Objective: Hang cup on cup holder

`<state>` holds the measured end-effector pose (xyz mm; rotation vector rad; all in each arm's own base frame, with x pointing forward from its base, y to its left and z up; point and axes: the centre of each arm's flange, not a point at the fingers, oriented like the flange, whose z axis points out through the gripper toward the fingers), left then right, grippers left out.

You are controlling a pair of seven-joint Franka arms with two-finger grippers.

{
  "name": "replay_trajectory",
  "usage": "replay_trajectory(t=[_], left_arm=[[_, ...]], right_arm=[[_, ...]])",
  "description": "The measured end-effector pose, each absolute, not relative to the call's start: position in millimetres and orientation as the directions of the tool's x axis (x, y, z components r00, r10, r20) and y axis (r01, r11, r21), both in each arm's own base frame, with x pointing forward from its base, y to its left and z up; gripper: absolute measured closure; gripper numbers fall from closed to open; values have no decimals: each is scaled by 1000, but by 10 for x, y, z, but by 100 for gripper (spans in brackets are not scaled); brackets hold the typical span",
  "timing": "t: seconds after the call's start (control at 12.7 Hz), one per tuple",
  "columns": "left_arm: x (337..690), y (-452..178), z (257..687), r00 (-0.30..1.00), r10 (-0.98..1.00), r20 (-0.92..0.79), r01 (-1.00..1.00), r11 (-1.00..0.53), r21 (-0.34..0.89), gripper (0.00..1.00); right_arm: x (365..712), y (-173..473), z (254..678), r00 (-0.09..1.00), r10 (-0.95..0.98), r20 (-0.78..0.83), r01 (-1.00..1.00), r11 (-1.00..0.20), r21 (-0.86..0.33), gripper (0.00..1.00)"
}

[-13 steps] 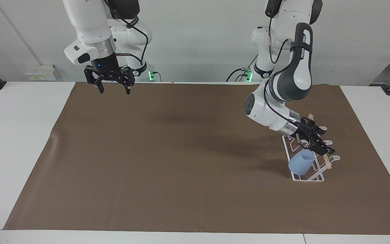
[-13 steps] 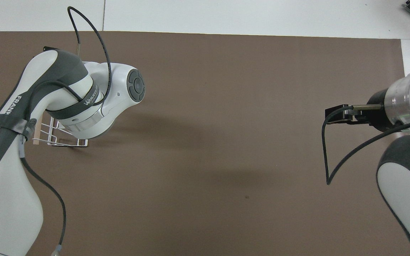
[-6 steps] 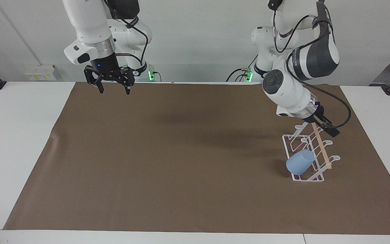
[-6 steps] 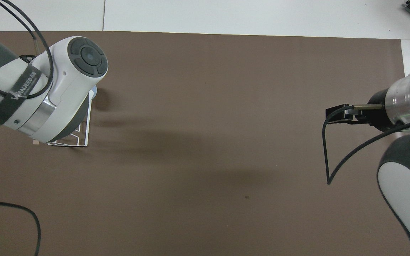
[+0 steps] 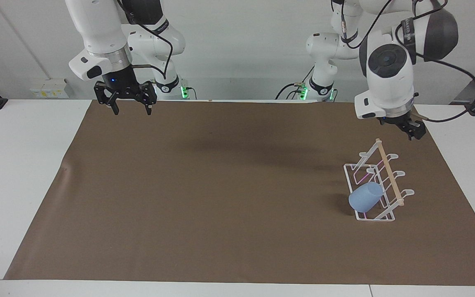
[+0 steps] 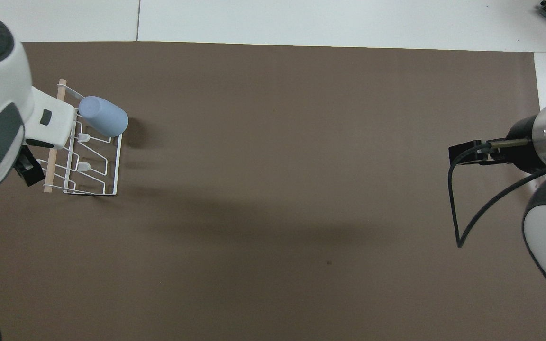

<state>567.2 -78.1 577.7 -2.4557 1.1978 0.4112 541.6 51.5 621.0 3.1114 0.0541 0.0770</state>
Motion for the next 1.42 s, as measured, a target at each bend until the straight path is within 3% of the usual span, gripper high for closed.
replay_trajectory(t=[0.32, 0.71, 1.42], left_arm=[[5424, -713, 6175, 752, -620, -223, -654, -744, -136, 0], [5393, -575, 6210, 921, -372, -120, -375, -927, 1, 0], [5430, -462, 6226, 961, -259, -95, -261, -965, -4, 0]], right_arm=[[5419, 496, 6208, 997, 52, 48, 51, -998, 31, 0], [5419, 493, 6208, 998, 52, 48, 50, -998, 31, 0], [5433, 307, 6207, 999, 18, 48, 16, -999, 31, 0]])
